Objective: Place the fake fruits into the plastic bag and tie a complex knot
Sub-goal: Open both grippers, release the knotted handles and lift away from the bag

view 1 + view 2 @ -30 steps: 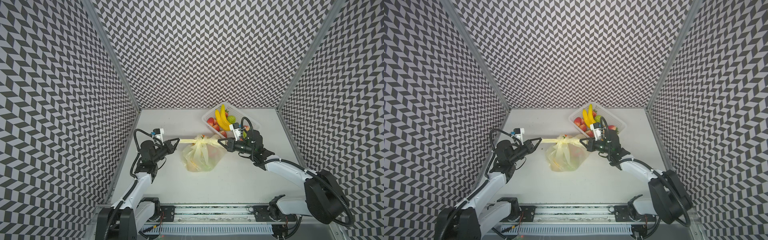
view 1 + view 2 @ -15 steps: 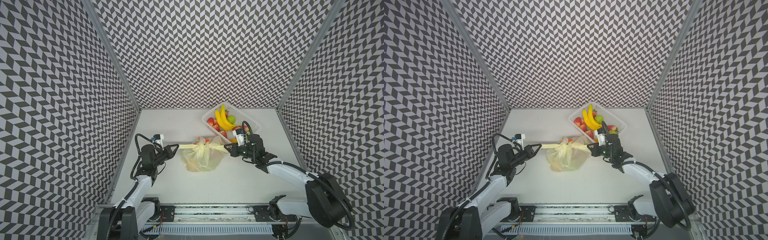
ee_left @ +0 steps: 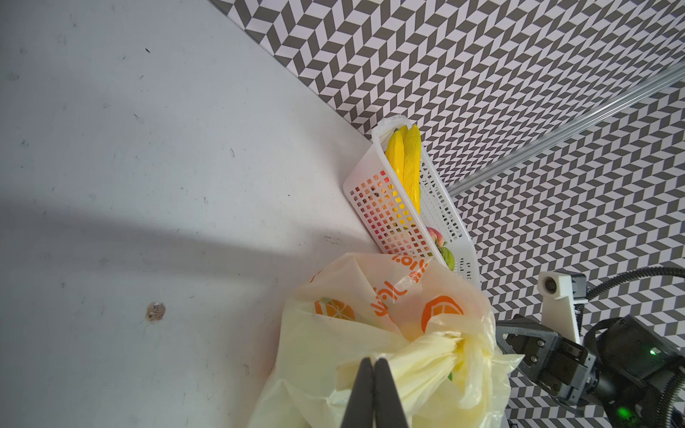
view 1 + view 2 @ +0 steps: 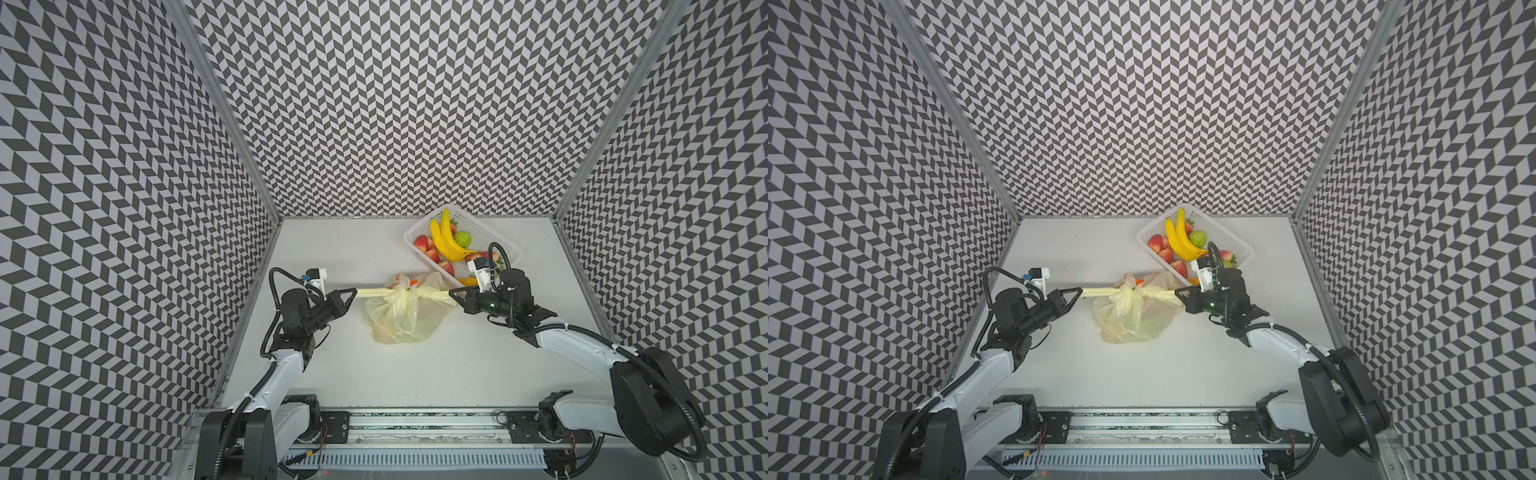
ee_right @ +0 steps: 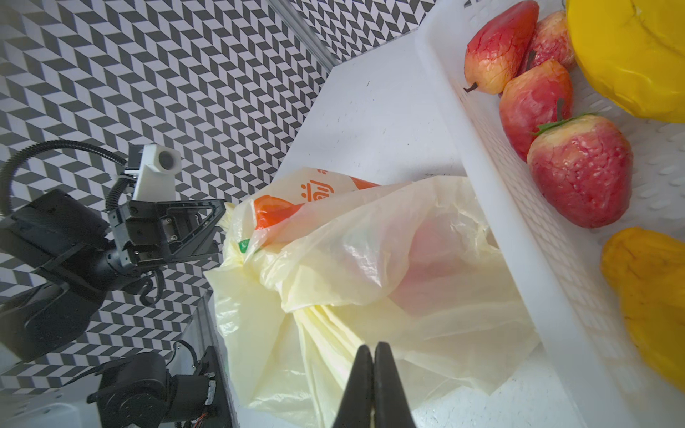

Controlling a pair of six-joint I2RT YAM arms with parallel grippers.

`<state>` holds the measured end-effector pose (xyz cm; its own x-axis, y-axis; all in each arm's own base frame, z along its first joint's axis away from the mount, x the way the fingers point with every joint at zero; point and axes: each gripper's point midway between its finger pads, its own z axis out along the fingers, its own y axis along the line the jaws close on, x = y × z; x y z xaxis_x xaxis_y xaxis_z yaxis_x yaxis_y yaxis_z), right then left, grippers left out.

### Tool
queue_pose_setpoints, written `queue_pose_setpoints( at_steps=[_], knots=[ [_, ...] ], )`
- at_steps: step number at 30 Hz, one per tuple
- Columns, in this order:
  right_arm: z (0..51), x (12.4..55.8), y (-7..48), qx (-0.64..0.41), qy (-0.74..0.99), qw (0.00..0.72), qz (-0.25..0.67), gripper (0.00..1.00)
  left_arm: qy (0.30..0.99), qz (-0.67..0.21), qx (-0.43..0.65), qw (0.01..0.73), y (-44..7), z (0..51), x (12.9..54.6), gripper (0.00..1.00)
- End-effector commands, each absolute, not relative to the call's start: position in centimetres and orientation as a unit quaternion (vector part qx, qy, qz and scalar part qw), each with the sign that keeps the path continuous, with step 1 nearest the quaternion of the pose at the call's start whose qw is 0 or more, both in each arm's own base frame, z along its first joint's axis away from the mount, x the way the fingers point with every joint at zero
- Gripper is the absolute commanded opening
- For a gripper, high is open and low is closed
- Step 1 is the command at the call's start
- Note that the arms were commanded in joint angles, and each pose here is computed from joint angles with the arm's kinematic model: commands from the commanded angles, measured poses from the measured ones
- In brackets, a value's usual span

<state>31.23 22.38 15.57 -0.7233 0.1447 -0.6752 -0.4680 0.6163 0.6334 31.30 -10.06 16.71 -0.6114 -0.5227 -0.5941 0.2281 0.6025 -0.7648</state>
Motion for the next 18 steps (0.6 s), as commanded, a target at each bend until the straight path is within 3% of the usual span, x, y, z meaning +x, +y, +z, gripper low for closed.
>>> queue_pose_setpoints(
  at_steps=[1, 5, 9, 15, 18],
  knots=[
    [17.4, 31.8, 21.8, -0.095, 0.806, 0.386, 0.439, 0.0, 0.77, -0.412, -0.1, 0.477, -8.9, 18.3, 32.3, 0.11],
    [19.0, 31.2, 22.8, -0.119, 0.785, 0.38, 0.474, 0.0, 0.758, -0.424, -0.082, 0.489, -9.6, 20.0, 32.2, 0.33],
    [20.6, 31.0, 23.4, -0.131, 0.77, 0.379, 0.497, 0.03, 0.748, -0.42, -0.085, 0.507, -9.3, 21.8, 32.1, 0.45],
    [21.5, 32.3, 21.6, -0.121, 0.781, 0.41, 0.456, 0.43, 0.746, -0.346, -0.125, 0.555, -6.5, 23.8, 32.0, 0.56],
    [21.7, 33.2, 19.5, -0.095, 0.792, 0.431, 0.422, 0.55, 0.753, -0.302, -0.138, 0.569, -5.0, 24.4, 31.9, 0.59]
  ],
)
